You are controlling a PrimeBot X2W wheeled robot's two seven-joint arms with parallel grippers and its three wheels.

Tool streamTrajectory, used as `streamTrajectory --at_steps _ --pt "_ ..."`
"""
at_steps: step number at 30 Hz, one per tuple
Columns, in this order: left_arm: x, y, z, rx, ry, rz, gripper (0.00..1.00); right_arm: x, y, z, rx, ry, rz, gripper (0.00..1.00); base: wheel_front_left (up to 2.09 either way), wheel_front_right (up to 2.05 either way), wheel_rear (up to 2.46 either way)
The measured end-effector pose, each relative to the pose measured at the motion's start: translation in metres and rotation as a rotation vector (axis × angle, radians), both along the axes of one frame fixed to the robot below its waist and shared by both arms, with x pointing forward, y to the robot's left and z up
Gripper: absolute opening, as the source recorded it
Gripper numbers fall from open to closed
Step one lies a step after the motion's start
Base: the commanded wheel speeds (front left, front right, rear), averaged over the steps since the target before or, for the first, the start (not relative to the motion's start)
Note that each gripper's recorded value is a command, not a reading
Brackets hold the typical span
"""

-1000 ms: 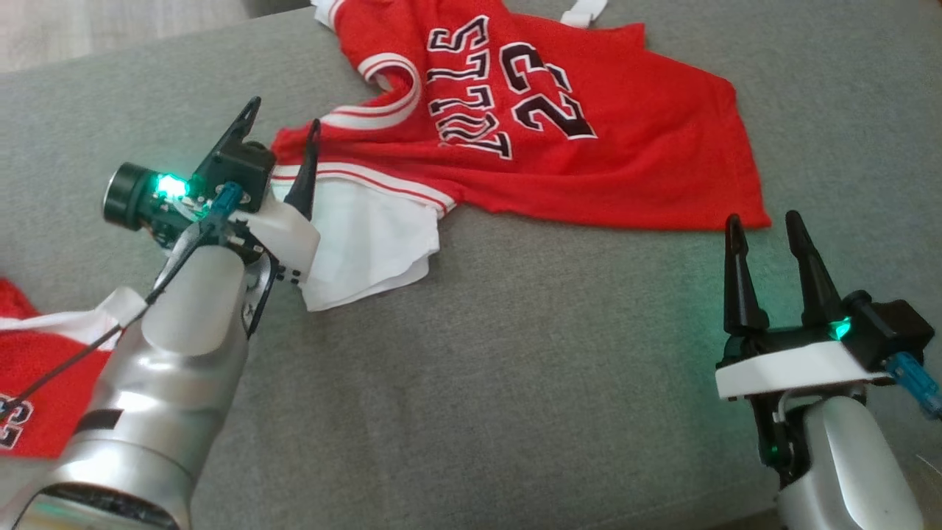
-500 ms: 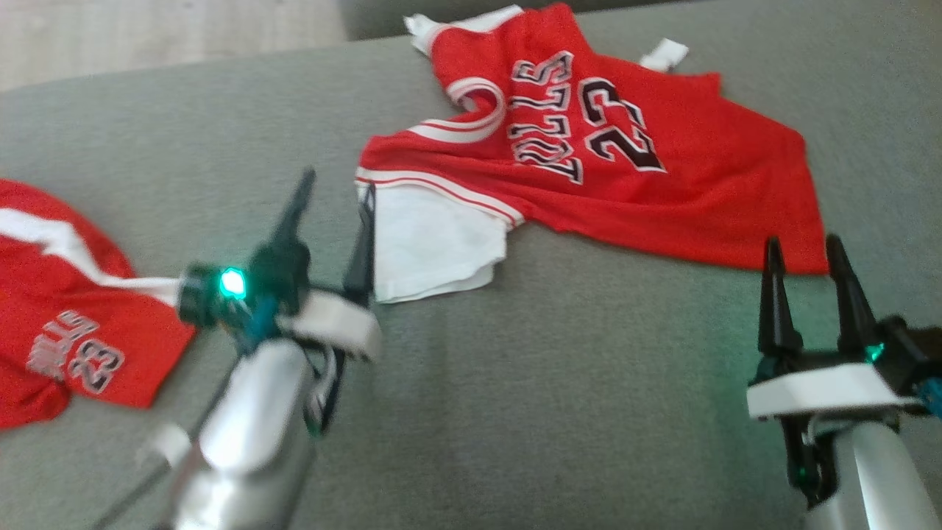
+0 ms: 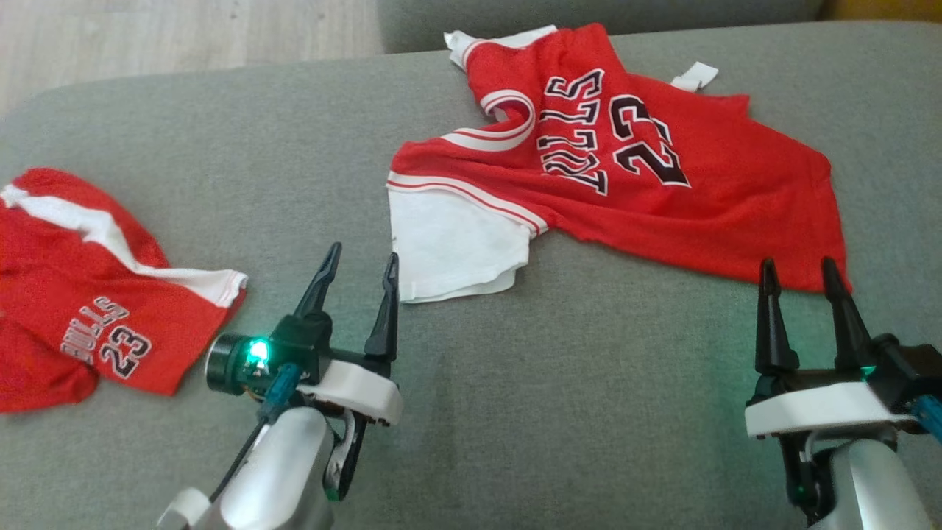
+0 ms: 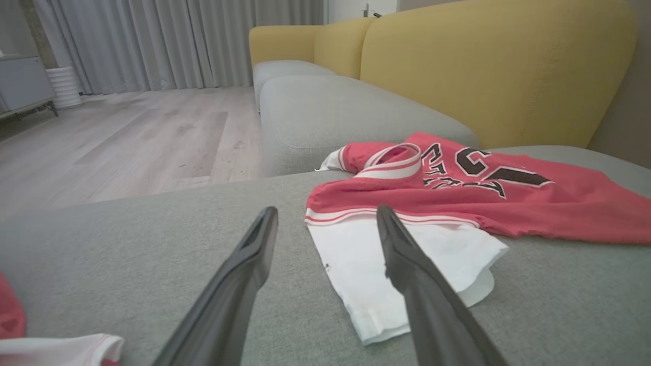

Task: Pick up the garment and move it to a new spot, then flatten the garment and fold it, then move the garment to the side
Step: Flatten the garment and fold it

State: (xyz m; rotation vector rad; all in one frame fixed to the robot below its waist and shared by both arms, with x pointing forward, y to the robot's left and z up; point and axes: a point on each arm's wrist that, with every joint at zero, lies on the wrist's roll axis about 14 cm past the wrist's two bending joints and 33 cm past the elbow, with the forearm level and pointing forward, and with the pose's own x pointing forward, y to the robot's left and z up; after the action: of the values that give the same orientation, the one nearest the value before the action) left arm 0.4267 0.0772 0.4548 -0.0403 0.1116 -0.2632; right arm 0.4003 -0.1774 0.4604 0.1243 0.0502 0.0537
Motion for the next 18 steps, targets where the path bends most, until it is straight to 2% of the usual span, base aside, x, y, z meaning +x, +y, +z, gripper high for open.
streamTrajectory --at_steps 4,9,13,18 --pt "0.005 -0.013 -0.014 0.018 0.051 -0.053 1.00 -0.002 -0.006 -0.005 -0.003 0.015 -0.016 1.00 0.00 0.00 0.00" --pt "0.005 -0.025 -0.047 0.065 0.188 -0.100 1.00 -0.003 -0.013 -0.010 -0.001 0.030 -0.039 1.00 0.00 0.00 0.00" --pt "0.001 -0.025 -0.074 0.097 0.297 -0.100 1.00 -0.005 -0.020 -0.013 -0.003 0.041 -0.058 1.00 0.00 0.00 0.00" --pt "0.005 -0.026 -0.083 0.109 0.326 -0.094 1.00 -0.007 -0.026 -0.017 0.002 0.052 -0.077 1.00 0.00 0.00 0.00"
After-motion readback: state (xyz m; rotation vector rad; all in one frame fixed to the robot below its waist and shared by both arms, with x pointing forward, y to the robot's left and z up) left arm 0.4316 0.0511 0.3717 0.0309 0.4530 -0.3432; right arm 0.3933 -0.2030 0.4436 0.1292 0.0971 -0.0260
